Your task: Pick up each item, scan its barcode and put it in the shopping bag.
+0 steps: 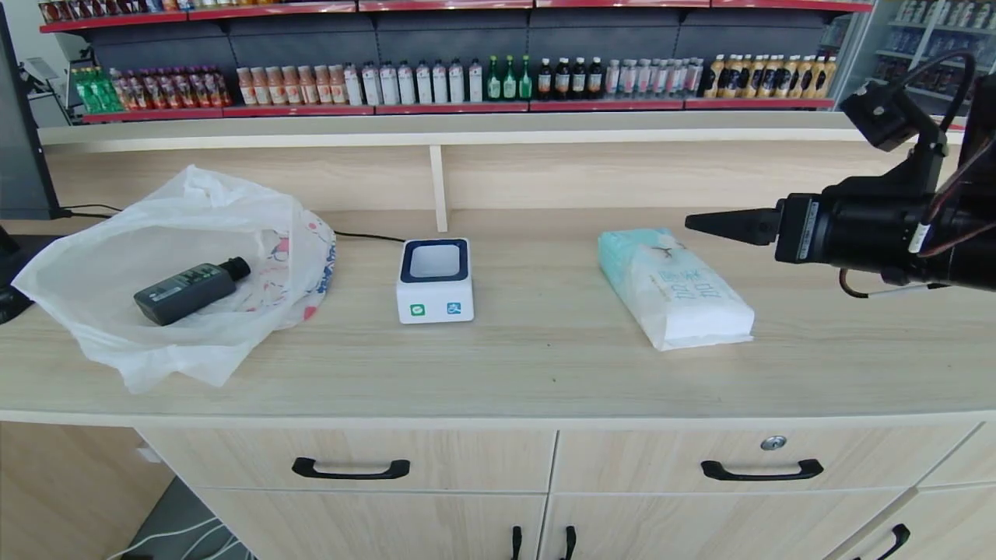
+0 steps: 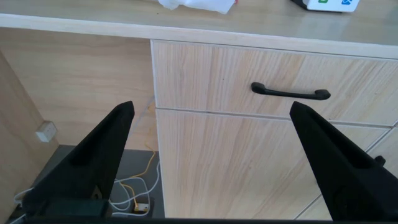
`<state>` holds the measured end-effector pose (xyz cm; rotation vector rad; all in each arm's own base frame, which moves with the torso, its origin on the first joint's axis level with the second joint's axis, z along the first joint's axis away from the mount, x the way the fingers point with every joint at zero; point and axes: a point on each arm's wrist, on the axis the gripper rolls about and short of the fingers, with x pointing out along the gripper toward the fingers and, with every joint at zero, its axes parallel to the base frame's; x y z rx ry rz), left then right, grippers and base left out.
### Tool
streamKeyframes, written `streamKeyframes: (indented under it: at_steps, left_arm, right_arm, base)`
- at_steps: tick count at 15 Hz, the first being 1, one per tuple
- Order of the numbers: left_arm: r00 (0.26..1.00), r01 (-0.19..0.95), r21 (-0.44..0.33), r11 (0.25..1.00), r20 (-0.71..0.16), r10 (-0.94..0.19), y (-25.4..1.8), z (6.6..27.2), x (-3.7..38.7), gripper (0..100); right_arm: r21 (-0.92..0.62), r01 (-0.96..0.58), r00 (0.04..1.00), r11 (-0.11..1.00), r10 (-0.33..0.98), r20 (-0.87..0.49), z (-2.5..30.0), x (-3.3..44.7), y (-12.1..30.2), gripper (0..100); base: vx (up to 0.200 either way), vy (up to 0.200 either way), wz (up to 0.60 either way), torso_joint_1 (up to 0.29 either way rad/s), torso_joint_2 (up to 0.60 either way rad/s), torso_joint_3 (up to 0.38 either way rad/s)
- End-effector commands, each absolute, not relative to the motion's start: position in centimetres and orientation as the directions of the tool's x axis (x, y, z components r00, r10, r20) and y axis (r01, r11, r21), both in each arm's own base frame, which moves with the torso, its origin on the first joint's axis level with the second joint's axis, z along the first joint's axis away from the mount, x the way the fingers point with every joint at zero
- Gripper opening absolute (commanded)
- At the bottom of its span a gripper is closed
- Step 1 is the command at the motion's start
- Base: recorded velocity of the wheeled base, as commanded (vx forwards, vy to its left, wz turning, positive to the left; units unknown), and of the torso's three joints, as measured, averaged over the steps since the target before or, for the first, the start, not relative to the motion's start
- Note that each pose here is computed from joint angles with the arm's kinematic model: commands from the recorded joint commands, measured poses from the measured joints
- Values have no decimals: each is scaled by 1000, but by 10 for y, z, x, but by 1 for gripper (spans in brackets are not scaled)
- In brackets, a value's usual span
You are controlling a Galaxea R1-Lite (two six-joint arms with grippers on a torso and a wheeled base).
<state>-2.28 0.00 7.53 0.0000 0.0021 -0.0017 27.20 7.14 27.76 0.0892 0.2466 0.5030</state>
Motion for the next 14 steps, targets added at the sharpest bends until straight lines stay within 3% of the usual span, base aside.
streamKeyframes:
  at_steps: [1, 5, 10, 14]
  left_arm:
    - [1000, 2, 0, 1000, -2, -2, 0, 75, -23, 100]
    - [1000, 2, 0, 1000, -2, -2, 0, 75, -23, 100]
    - [1000, 2, 0, 1000, -2, -2, 0, 75, -23, 100]
    - [1000, 2, 0, 1000, -2, -2, 0, 75, -23, 100]
  right_arm:
    - [72, -416, 856, 907, 417, -306, 247, 314, 58, 100]
    - [67, -398, 847, 915, 395, -355, 244, 334, 51, 100]
    - [83, -428, 810, 900, 423, -407, 227, 346, 68, 100]
    - [81, -477, 787, 875, 466, -404, 232, 350, 88, 100]
  base:
    - [0, 0, 0, 0, 0, 0]
    - [0, 0, 0, 0, 0, 0]
    - [0, 0, 0, 0, 0, 0]
    - [0, 0, 0, 0, 0, 0]
